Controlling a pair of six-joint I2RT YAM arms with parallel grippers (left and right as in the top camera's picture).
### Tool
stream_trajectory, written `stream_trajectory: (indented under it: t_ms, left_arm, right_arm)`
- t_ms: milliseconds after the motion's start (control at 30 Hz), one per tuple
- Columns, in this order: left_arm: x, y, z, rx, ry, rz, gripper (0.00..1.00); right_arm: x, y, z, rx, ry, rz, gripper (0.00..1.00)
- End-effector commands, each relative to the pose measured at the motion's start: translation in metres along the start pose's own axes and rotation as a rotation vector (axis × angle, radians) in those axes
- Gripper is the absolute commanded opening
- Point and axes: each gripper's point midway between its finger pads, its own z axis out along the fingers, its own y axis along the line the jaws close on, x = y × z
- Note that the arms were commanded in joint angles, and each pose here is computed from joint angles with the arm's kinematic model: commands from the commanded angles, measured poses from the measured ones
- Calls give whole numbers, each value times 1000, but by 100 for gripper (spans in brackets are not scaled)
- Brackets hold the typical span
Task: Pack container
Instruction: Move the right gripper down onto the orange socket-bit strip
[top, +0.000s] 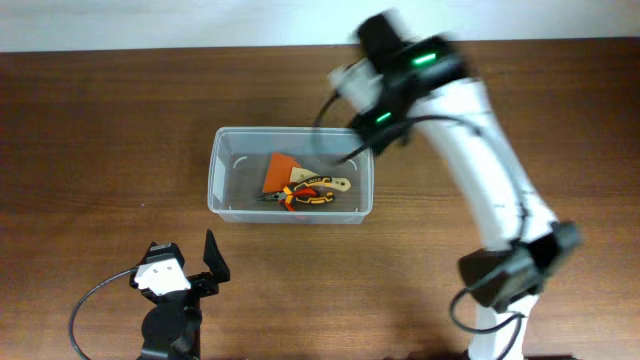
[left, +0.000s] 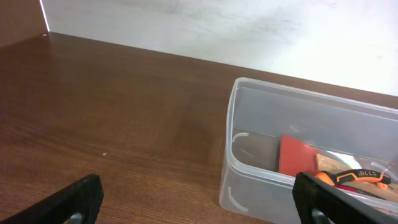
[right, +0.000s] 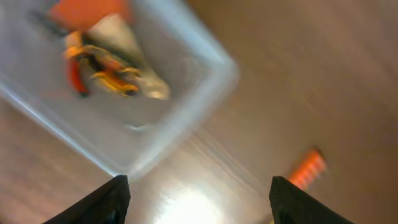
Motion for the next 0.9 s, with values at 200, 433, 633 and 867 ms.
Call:
stream_trajectory:
  t_ms: [200, 433, 633, 867]
  left_arm:
    - [0, 0, 0, 1, -2, 9, 99]
    - [0, 0, 0, 1, -2, 9, 99]
    - [1, 0, 0, 0, -2, 9, 99]
    - [0, 0, 0, 0, -2, 9, 99]
  right_arm:
    - [93, -145, -56, 173, 13, 521, 76]
    - [152, -196, -53, 163, 41, 729, 82]
    - [177, -215, -40, 119, 51, 822, 82]
    - [190, -221, -1, 86, 108, 847, 81]
